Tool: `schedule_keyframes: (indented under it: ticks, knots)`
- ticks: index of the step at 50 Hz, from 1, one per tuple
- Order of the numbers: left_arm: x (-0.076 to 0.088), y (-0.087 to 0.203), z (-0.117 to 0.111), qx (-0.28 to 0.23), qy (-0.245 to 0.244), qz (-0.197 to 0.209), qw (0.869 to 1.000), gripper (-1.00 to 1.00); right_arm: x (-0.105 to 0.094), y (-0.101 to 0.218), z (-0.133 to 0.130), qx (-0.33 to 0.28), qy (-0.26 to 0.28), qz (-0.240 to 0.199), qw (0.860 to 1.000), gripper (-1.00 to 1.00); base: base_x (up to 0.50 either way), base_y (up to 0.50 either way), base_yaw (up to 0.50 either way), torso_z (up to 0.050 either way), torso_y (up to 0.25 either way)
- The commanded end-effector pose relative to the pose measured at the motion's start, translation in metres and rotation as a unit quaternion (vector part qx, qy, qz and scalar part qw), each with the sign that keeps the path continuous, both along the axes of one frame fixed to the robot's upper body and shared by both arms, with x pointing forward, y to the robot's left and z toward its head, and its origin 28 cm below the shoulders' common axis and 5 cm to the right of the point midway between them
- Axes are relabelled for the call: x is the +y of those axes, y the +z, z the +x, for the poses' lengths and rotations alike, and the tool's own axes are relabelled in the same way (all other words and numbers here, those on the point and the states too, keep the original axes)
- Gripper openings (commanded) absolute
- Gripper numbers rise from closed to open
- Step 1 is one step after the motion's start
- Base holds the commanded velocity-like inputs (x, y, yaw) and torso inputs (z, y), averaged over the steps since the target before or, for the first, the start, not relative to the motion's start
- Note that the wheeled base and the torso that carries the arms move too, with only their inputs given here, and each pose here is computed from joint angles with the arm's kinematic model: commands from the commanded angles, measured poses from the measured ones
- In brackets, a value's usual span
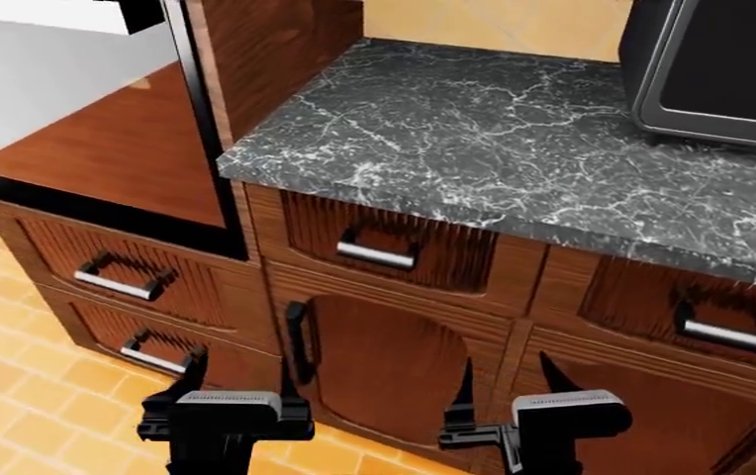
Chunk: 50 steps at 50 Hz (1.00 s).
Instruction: Open the oven door
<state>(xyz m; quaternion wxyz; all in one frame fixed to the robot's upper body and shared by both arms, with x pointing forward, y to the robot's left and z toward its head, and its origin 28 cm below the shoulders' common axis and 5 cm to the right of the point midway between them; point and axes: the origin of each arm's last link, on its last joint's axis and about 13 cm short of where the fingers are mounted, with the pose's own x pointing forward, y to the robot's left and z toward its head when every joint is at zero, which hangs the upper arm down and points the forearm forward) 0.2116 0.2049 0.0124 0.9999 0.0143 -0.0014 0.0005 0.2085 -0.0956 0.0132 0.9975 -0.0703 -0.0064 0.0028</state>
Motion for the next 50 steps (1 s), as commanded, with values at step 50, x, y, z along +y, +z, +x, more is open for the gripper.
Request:
schedule_keyframes:
  ticks: [50]
  knots:
    - [-0.0007, -0.0003, 0.0002, 0.004, 0.0, -0.001, 1.0, 1.0, 0.001, 0.0049, -0.0052, 0.0, 0.029, 0.079, 0.996, 1.0, 0.0, 0.02, 0.34, 0.0, 0.0]
